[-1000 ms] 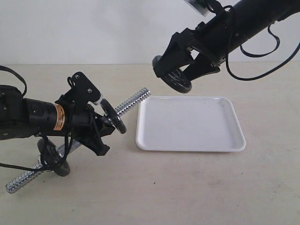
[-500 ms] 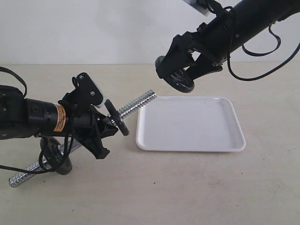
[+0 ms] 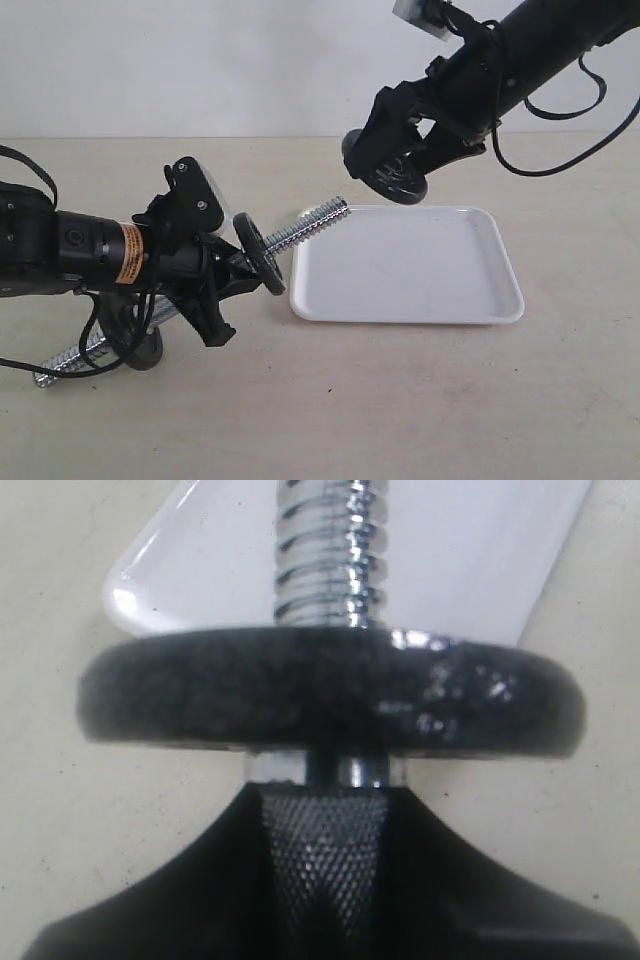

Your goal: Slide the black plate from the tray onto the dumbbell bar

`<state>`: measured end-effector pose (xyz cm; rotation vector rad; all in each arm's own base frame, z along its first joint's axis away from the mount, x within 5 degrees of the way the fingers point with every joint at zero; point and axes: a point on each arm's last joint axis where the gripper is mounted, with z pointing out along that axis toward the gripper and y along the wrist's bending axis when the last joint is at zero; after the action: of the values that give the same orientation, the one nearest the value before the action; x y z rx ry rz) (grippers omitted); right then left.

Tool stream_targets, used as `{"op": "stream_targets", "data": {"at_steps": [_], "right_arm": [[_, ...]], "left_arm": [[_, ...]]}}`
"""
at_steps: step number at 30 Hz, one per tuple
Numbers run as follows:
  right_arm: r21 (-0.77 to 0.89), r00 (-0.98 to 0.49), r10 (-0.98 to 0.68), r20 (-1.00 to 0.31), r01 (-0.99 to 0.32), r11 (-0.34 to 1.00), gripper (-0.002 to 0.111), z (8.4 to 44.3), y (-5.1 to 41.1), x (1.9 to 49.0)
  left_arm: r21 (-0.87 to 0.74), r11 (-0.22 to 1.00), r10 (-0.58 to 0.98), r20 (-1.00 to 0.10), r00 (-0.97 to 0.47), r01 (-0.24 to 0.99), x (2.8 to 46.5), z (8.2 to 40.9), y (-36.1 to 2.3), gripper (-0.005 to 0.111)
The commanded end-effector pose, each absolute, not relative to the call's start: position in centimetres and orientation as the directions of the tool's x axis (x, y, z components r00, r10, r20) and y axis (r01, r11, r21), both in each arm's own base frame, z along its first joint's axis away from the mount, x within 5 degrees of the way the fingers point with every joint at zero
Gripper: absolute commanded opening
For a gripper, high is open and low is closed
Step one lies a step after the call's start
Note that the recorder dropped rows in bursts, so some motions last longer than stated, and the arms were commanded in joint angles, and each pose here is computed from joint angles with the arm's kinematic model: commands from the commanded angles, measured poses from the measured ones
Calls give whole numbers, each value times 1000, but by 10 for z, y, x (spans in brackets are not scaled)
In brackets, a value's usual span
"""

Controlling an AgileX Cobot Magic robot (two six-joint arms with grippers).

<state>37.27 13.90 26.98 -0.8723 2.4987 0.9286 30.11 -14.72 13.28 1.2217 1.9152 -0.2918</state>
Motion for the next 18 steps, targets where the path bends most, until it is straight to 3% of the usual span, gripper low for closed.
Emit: {"op": "stream_targets", "data": {"at_steps": [1,11,18], "right_arm": [[474,-763,-357,-539,-625,620,0,284,133,376],[663,-850,-184,-494,-504,553,0,257,82,402],[723,-891,-124,-436,-430,540,0,227,73,416]], "left_arm": [[205,386,387,-921,44,899,296,172,-172,4],[218,356,352,-932,85,909,293,176,-175,4],[233,332,320,-939,124,914,291,182,-177,4]]}}
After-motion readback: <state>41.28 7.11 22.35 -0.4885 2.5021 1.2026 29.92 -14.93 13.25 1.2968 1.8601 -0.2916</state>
